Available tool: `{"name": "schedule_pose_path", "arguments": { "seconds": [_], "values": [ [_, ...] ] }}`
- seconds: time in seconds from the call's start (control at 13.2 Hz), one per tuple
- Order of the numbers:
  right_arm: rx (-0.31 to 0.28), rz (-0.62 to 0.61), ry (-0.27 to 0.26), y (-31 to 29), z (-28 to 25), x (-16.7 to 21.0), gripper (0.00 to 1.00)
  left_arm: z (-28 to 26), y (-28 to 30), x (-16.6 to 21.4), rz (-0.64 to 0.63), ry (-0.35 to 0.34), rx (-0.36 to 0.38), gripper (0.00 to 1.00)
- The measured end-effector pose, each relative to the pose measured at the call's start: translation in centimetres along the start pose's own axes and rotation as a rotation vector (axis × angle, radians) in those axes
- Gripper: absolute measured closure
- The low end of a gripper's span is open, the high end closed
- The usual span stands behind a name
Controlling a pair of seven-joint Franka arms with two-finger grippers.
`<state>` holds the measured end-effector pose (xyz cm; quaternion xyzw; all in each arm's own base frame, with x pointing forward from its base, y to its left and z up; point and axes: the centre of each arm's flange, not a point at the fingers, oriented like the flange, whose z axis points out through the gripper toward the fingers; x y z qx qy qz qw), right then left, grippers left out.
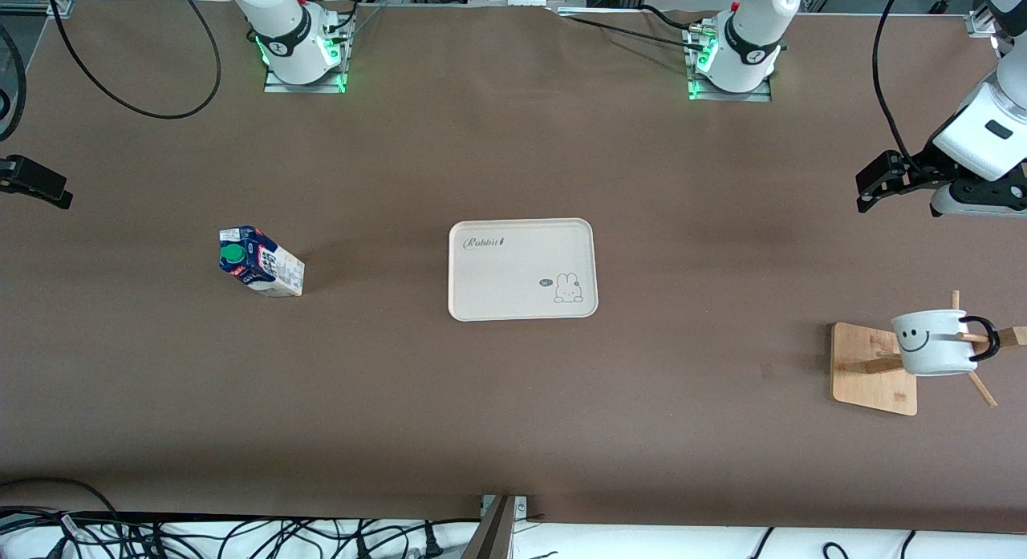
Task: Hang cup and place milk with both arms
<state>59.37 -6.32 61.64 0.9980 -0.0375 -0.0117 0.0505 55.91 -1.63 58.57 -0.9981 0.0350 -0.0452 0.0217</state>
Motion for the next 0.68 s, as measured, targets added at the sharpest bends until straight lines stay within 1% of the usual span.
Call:
{"name": "schedule_pose_path", "arguments": {
  "seconds": [0.68],
  "values": [
    [0.0,-0.006,0.002,-0.08,-0.02,0.02,0.0,0.01,-0.01,0.0,0.0,0.0,0.0,0.0]
  ]
}}
